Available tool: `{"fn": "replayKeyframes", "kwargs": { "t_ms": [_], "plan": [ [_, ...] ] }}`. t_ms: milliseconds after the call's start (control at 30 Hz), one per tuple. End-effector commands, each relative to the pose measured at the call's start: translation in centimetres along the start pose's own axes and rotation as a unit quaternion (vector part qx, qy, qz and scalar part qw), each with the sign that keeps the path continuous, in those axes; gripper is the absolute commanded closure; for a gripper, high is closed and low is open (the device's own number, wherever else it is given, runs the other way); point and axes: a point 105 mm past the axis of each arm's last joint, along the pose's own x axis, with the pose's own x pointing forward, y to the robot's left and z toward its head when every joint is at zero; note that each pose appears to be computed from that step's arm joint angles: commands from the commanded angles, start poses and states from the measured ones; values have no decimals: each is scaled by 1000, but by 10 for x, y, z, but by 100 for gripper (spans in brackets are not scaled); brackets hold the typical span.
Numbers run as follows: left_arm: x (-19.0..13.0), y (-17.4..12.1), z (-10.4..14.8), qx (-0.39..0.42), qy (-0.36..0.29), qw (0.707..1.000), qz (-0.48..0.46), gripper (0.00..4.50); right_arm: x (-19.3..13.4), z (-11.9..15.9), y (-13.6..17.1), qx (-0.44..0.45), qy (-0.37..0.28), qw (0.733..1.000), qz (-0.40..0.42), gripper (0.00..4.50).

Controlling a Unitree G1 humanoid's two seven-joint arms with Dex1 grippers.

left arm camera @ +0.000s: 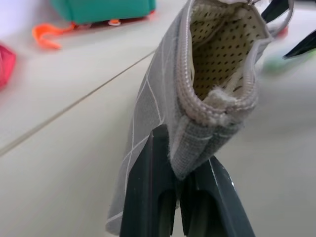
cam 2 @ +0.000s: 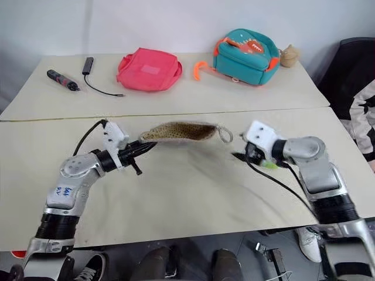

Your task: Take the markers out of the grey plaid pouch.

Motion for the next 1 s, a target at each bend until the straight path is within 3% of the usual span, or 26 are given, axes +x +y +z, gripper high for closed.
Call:
{"fn": "replayKeyframes", "kwargs": {
  "t_ms": [33, 200, 367, 667, 767, 867, 967, 1000],
  "plan": [
    [-9, 5, 35, -103, -38, 994, 16, 450, 2, 29, 7, 34, -70, 997, 2, 99],
    [-31, 25, 45, -244, -44, 967, 65, 450, 20, 42, 33, 66, -111, 991, 28, 99],
    [-65, 52, 23, -380, -76, 910, 146, 450, 33, 51, 43, 83, -138, 987, 26, 99],
    [-114, 69, -13, -421, -91, 866, 255, 450, 49, 51, 58, 92, -146, 984, 49, 99],
    [-130, 80, -10, -439, -143, 842, 279, 381, 53, 54, 61, 88, -149, 983, 59, 96],
    [-137, 84, -4, -438, -163, 837, 284, 291, 54, 54, 62, 87, -150, 983, 63, 96],
    [-139, 83, -3, -434, -161, 839, 284, 199, 54, 53, 61, 84, -147, 983, 63, 96],
    [-139, 77, -2, -399, -132, 862, 282, 165, 54, 52, 60, 85, -147, 984, 62, 96]
  ]
}}
